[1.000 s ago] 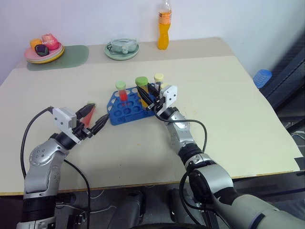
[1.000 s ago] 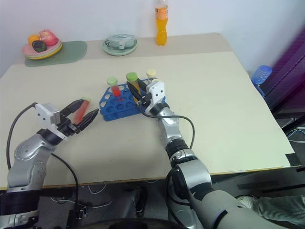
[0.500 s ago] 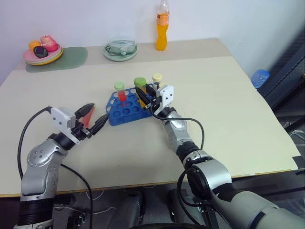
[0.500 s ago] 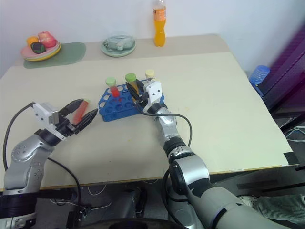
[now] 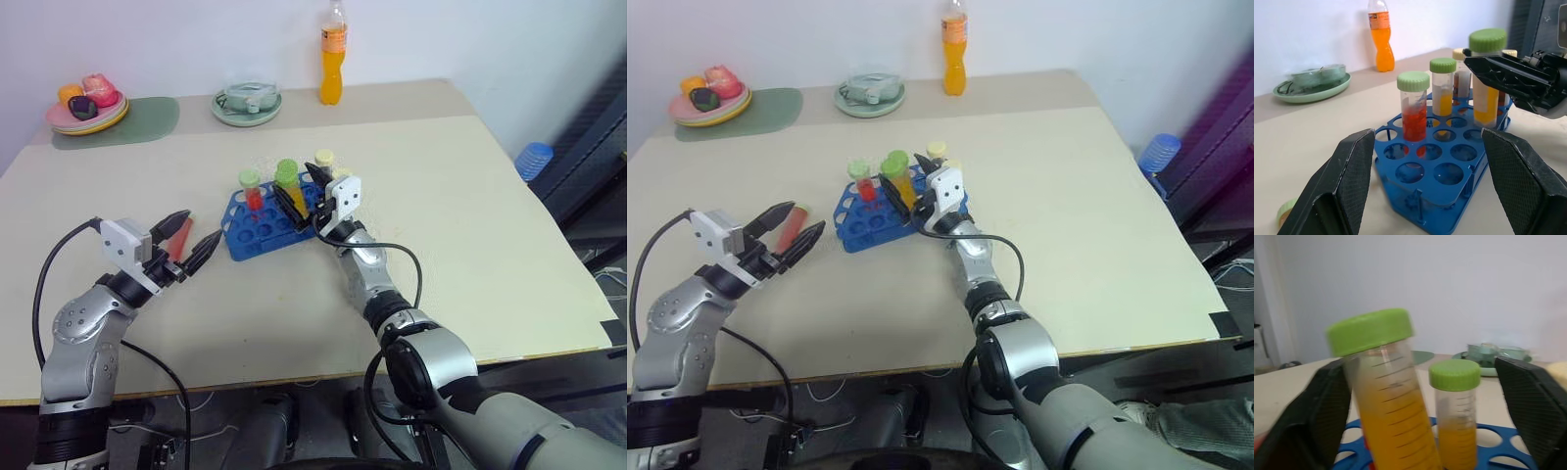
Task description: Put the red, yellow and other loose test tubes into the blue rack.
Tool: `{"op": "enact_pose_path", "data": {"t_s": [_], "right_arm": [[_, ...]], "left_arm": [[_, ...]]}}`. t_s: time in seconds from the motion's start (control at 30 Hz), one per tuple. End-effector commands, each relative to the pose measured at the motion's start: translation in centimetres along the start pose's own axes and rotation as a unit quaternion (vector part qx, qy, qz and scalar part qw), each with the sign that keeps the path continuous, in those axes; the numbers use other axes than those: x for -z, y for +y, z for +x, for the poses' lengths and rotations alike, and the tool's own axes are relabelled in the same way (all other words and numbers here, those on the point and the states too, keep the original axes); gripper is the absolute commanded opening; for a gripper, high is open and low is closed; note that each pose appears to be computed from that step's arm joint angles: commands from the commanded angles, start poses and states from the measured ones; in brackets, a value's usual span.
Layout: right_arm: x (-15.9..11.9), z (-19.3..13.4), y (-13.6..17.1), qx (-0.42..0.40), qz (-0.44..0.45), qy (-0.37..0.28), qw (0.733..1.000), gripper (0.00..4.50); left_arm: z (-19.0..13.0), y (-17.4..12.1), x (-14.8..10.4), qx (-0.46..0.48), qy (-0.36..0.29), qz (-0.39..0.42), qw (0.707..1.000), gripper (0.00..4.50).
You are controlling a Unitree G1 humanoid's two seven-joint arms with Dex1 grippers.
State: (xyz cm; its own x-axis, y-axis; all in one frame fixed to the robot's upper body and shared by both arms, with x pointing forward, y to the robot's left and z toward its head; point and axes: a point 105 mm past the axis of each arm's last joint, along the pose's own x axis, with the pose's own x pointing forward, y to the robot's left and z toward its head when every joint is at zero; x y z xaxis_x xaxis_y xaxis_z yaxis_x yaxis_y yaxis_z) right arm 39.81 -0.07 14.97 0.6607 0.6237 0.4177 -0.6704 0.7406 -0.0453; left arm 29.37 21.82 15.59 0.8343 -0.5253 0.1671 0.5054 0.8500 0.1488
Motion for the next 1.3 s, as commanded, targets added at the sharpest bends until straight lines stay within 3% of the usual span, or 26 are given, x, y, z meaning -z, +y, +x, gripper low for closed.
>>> {"op": "enact_pose_path", "data": {"t_s": [0.03,0.53,0.9,1.03,1.3], "right_arm": [[-1.6,-0.1,-0.7,0.009,-0.02,-0.034,0.999,4.41],[-3.2,-2.3,-1.3,-0.001,-0.069,-0.06,0.996,4.41],[-5.8,-1.1,2.3,-0.082,-0.068,-0.073,0.992,4.41],[-7.3,-1.2,2.4,-0.095,-0.084,-0.074,0.989,4.41],[-8.4,-3.3,1.5,-0.141,-0.106,0.026,0.984,4.41]], "left_arm": [[0.2,0.0,-0.8,0.002,-0.017,0.009,1.0,3.52],[1.3,-0.1,0.2,0.016,-0.02,-0.01,1.0,3.52],[2.1,-0.1,0.8,0.024,-0.021,-0.02,0.999,3.52],[2.2,0.3,1.3,0.011,-0.019,-0.025,0.999,3.52],[1.9,1.7,1.3,-0.05,0.004,-0.034,0.998,3.52]]}}
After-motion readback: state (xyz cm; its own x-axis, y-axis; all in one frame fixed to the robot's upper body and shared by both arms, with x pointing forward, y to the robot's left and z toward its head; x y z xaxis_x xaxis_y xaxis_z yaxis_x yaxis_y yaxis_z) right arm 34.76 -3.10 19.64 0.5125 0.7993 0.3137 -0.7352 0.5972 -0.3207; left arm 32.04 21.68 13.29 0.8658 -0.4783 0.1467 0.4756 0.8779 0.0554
